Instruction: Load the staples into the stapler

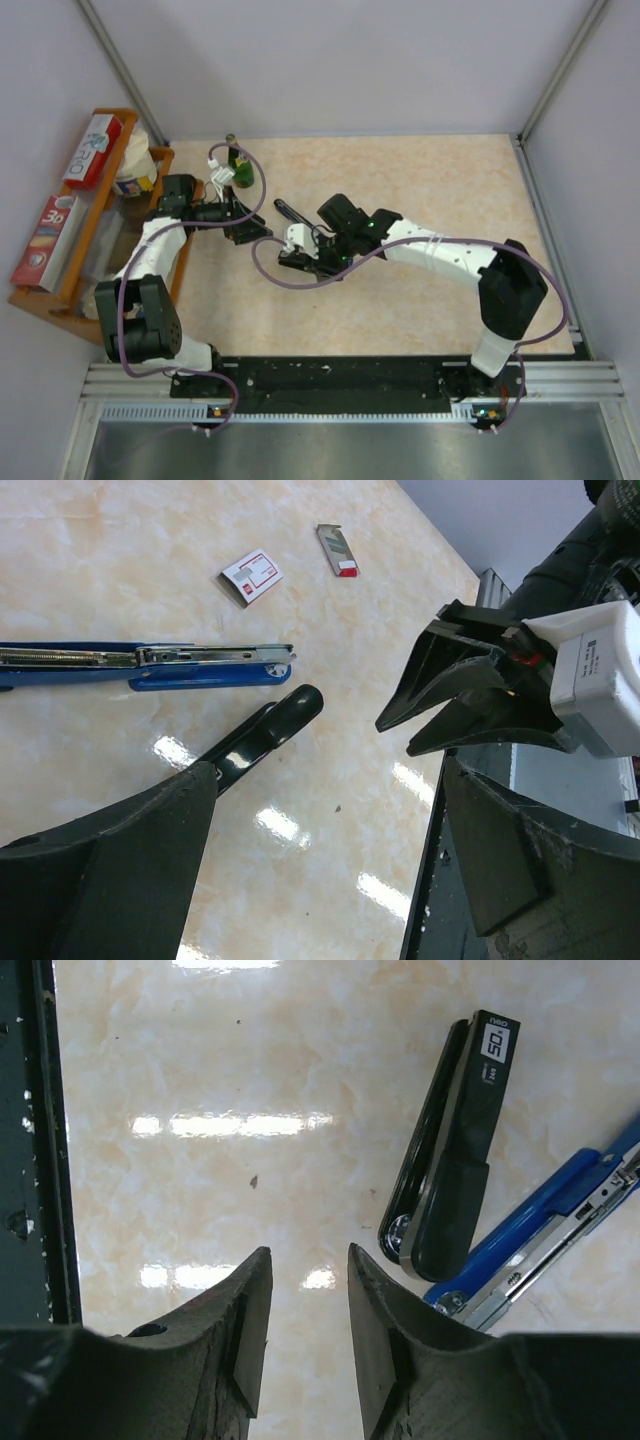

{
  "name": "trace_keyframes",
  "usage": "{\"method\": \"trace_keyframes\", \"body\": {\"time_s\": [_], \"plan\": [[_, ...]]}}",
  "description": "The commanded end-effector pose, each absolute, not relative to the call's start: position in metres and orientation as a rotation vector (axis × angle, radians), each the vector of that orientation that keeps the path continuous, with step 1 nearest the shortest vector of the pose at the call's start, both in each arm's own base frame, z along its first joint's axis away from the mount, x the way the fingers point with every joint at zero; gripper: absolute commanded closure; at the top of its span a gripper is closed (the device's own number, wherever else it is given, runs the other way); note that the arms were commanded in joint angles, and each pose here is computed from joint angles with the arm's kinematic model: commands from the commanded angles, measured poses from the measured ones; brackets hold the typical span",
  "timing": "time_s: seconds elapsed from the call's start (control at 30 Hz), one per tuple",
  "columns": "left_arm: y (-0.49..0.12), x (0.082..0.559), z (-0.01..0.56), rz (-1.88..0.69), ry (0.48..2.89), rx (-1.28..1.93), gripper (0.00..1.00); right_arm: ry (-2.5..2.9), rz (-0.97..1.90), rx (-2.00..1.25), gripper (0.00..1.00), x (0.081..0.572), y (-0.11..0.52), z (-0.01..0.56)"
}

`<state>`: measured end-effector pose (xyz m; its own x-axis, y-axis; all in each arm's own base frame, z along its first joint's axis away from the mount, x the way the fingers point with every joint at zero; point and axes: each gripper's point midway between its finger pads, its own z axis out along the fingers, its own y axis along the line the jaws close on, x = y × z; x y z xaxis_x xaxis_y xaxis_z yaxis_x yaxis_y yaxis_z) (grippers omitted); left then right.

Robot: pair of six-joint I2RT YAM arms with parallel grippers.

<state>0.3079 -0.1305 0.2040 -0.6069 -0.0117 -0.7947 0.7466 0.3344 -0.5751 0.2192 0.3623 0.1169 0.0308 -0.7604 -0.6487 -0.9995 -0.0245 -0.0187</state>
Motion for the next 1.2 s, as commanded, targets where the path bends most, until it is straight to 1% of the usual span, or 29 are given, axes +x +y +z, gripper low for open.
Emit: {"method": "trace_keyframes", "body": {"time_s": [0.0,0.27,0.6,0.83,0.97,1.17], "plan": [[-0.133,0.306,0.208,-1.345,1.831,0.687,0.01,1.715,0.642,-1.795,0.63,0.236,0.371,0.143],[-0.133,0.309,0.208,-1.345,1.837,0.673,0.01,1.845,0.617,-1.709,0.62,0.276,0.370,0.111],[-0.128,0.320,0.208,-1.317,1.849,0.652,0.01,1.900,0.619,-1.732,0.61,0.275,0.369,0.083],[-0.128,0.321,0.207,-1.327,1.850,0.648,0.01,1.858,0.544,-1.642,0.59,0.292,0.373,0.099],[-0.128,0.320,0.208,-1.329,1.847,0.650,0.01,1.876,0.482,-1.624,0.57,0.302,0.369,0.092],[-0.128,0.321,0.210,-1.318,1.847,0.653,0.01,1.939,0.532,-1.682,0.56,0.287,0.364,0.069]]}}
